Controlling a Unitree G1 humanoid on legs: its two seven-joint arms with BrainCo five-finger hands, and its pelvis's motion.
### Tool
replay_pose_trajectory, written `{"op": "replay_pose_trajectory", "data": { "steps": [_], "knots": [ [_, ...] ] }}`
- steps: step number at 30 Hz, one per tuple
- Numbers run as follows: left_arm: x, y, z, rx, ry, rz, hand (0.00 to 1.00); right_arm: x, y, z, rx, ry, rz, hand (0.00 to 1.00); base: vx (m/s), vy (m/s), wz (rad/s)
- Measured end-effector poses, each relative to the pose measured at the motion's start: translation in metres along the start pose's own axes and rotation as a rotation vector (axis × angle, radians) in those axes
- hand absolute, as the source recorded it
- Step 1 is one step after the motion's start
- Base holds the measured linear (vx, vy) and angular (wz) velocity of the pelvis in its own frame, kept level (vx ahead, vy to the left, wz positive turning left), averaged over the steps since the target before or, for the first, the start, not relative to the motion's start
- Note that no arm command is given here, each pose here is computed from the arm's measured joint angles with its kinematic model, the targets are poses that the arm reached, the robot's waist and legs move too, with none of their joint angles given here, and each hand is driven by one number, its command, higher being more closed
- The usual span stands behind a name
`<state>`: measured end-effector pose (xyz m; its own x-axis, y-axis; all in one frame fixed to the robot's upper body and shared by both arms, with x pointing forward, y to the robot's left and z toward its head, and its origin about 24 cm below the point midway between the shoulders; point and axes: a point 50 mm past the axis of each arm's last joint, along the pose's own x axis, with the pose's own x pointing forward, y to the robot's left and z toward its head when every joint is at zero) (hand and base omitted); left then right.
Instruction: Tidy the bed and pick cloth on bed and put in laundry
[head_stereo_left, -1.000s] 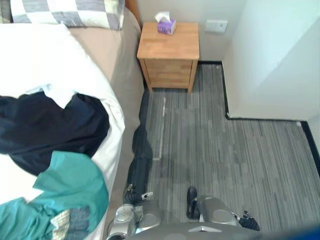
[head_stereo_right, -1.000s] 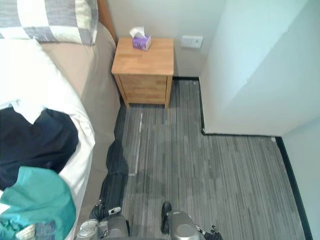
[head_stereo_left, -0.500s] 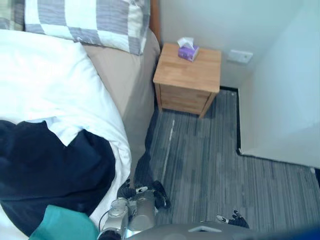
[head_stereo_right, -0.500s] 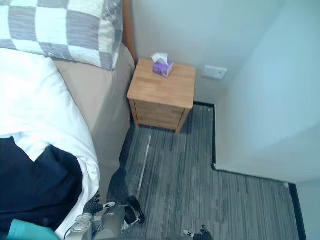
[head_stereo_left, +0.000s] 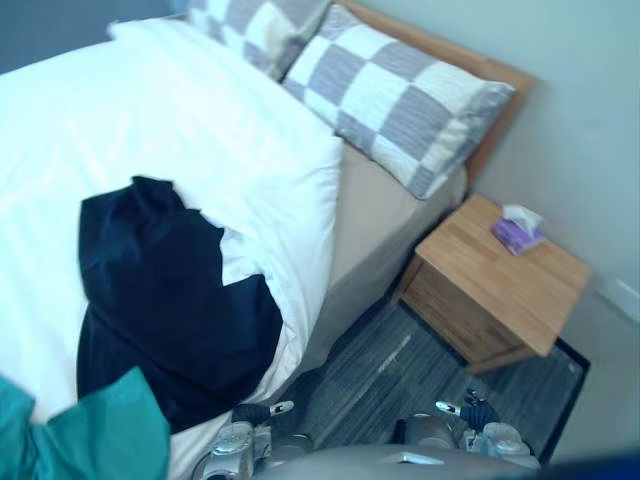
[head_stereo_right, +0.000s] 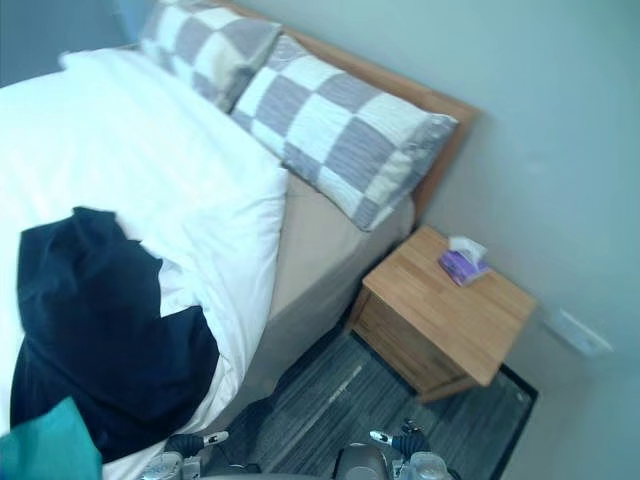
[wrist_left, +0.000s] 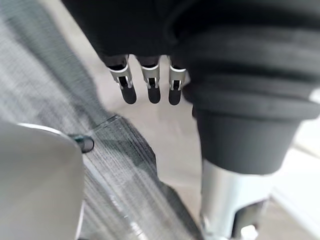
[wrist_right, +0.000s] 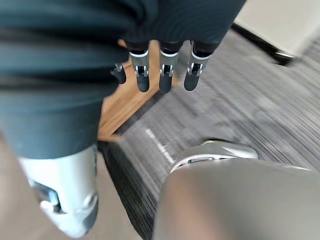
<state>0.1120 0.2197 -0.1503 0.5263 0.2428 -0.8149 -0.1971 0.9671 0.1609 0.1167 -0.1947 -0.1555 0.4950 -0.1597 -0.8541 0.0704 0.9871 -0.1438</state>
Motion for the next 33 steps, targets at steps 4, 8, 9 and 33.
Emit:
{"op": "replay_pose_trajectory", "data": {
  "steps": [4,8,9,33],
  "knots": [
    [-0.002,-0.024,-0.002,-0.038,0.004,-0.048,0.00,0.000,-0.007,0.003,0.009,-0.017,-0.021,0.00,0.18,-0.371,1.38],
    [-0.002,-0.026,-0.003,-0.068,0.007,-0.044,0.00,0.000,-0.002,0.002,-0.030,-0.015,0.001,0.00,0.20,-0.244,1.19],
    [-0.002,-0.026,-0.003,-0.068,0.007,-0.045,0.00,0.000,0.000,0.003,-0.041,-0.017,0.010,0.00,0.27,-0.158,0.90],
    [-0.003,-0.024,-0.011,0.071,0.044,-0.062,0.00,-0.005,0.002,-0.022,0.383,0.076,-0.081,0.00,-0.02,0.012,0.20]
  ]
}}
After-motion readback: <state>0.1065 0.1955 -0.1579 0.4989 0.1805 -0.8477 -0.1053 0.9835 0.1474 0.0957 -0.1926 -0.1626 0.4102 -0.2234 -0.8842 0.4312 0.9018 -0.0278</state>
